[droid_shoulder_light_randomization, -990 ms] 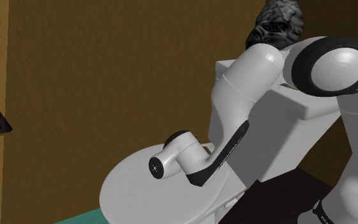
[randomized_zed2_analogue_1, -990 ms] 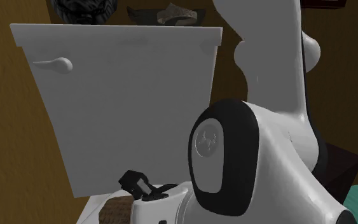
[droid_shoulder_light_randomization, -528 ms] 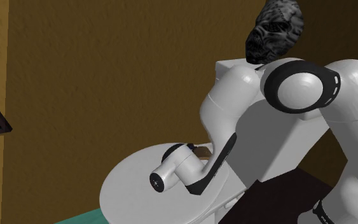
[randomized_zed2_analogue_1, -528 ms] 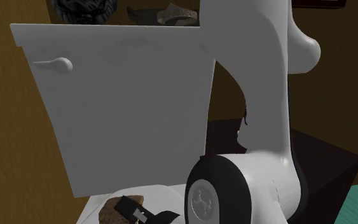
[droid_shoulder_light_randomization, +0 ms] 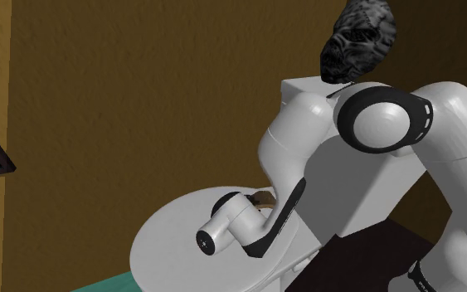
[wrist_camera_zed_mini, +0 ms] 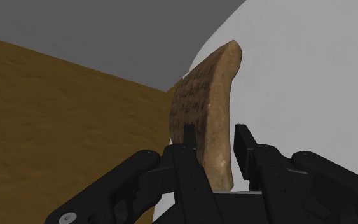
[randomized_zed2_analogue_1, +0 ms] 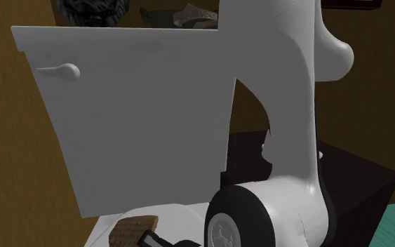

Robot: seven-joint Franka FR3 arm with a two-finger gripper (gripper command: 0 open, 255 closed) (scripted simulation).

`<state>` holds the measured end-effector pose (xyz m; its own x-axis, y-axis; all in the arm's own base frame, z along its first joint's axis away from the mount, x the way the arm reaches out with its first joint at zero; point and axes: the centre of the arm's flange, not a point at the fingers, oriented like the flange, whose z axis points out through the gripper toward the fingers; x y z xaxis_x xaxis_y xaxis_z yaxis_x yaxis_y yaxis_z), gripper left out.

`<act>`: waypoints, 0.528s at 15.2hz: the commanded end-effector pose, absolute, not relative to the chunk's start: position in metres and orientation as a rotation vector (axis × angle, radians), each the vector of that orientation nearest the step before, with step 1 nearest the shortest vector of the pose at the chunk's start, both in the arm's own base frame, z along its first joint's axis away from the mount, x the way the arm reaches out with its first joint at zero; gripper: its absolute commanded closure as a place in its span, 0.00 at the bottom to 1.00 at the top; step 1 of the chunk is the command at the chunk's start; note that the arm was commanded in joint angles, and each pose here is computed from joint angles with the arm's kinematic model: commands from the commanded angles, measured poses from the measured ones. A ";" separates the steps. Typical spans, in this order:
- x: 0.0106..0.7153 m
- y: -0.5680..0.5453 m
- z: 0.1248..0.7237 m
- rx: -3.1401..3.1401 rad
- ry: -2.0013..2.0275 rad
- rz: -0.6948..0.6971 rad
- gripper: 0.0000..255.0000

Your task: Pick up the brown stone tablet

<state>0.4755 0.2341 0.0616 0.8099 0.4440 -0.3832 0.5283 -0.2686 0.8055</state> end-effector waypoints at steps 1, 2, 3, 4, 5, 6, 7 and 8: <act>0.475 0.234 0.061 1.906 0.732 -0.097 1.00; 0.475 0.234 0.061 1.906 0.732 -0.097 1.00; 0.476 0.234 0.061 1.906 0.732 -0.097 1.00; 0.476 0.234 0.061 1.906 0.732 -0.097 1.00; 0.476 0.234 0.061 1.906 0.732 -0.097 1.00; 0.476 0.234 0.061 1.906 0.732 -0.097 1.00; 0.476 0.234 0.066 1.906 0.732 -0.097 1.00; 0.476 0.234 0.072 1.906 0.732 -0.097 1.00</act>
<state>0.4760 0.2339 0.0670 0.8098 0.4441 -0.3834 0.5286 -0.2686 0.8052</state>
